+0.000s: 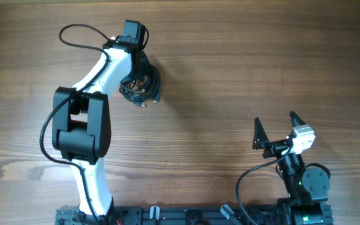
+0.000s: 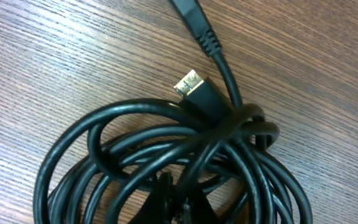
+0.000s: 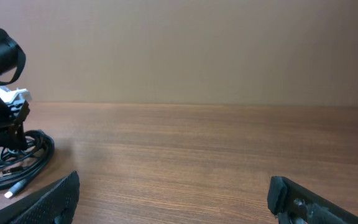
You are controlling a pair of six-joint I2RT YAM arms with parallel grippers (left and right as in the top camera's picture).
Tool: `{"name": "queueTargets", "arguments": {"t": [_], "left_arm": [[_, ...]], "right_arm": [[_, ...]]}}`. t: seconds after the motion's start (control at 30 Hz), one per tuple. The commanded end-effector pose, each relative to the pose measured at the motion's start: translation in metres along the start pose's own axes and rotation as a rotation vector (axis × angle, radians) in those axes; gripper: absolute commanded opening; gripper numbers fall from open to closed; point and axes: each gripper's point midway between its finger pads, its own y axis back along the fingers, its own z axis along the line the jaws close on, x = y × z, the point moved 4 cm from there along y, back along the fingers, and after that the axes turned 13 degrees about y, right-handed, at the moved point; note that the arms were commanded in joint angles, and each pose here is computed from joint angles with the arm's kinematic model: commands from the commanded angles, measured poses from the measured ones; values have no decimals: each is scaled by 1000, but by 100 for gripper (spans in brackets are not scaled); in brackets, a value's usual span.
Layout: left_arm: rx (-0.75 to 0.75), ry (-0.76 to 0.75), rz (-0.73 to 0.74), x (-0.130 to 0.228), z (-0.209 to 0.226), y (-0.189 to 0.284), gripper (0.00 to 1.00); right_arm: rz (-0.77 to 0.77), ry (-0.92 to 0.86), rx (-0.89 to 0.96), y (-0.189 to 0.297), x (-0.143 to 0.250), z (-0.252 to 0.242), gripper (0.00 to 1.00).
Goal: Untangle cables
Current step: 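Lower the left gripper and grasp the top of the cable coil, then lift the grasped cable bundle up with the left gripper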
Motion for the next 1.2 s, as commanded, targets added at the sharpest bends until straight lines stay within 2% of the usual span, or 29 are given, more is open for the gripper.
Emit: {"name": "queueTargets", "arguments": {"t": [0.0, 0.1, 0.23, 0.47, 0.53, 0.77, 0.93, 1.17], "left_arm": [[-11, -5, -7, 0, 3, 12, 4], [41, -53, -25, -5, -1, 42, 4], [283, -329, 68, 11, -24, 88, 4], [336, -347, 39, 12, -16, 136, 4], [372, -400, -11, 10, -18, 157, 4], [468, -400, -150, 0, -13, 217, 4], [489, -385, -144, 2, -14, 223, 4], [601, -410, -62, 15, -25, 228, 4]], "right_arm": [[-3, -12, 18, 0, -1, -3, 100], [-3, -12, 18, 0, -1, -3, 100], [-3, -12, 17, 0, -1, -3, 100], [-3, -13, 18, 0, -1, -3, 100], [-3, -13, 18, 0, -1, -3, 100], [-3, -12, 18, 0, -1, -3, 100], [-3, -12, 18, 0, -1, -3, 100], [-3, -13, 17, 0, -1, -3, 100]]}}
